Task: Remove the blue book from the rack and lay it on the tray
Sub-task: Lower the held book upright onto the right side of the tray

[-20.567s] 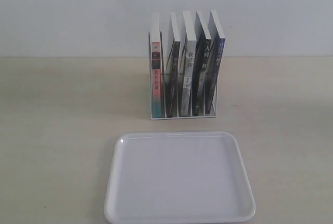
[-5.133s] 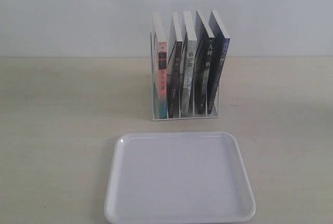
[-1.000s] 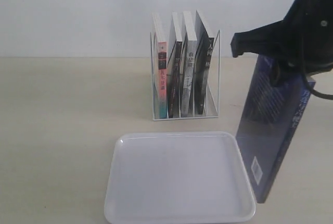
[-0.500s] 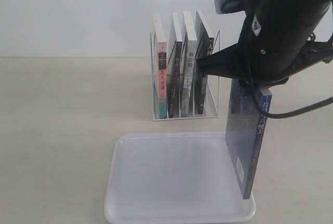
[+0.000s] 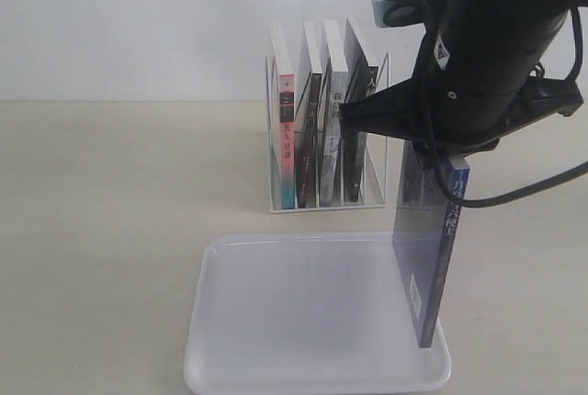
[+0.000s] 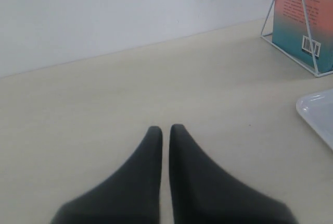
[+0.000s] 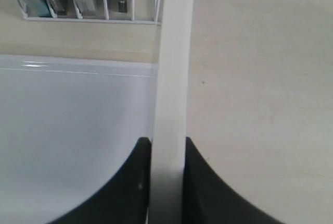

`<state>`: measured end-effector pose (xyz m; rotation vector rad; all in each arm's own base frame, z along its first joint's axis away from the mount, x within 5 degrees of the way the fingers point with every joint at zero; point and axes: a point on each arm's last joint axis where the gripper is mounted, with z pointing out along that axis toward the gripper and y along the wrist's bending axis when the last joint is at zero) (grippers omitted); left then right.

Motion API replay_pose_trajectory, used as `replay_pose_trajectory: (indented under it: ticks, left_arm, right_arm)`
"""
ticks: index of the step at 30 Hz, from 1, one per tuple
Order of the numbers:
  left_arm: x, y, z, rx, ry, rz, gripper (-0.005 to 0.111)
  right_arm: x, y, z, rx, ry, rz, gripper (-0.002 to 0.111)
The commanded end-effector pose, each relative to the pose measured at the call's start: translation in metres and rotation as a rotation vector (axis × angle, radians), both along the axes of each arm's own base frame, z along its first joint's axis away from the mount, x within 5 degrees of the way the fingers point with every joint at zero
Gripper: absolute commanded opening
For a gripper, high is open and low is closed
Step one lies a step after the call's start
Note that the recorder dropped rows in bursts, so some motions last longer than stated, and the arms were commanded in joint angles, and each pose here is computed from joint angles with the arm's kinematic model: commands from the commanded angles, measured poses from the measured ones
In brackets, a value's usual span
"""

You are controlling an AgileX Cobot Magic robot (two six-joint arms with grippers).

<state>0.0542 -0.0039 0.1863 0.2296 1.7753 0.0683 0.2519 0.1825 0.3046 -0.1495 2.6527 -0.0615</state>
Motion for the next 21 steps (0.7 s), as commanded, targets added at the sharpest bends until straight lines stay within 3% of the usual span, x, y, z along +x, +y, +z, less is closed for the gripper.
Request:
replay_pose_trajectory:
  ticks: [1,13,21]
  left_arm:
    - [0.000,-0.001,0.000,-0.019,-0.011,-0.008,0.005]
    - [0.000,-0.001,0.000,-0.019,-0.011,-0.008,0.005]
    - [0.000,-0.001,0.000,-0.019,-0.011,-0.008,0.005]
  right_arm:
    - [-0.002,0.007,0.002,-0.032,-0.054,0.020,0.000]
    - [-0.009,0.010,-0.001,-0.098,-0.037,-0.016,0.000]
    - [-0.010,0.012,-0.017,-0.061,-0.055,-0.011,0.000]
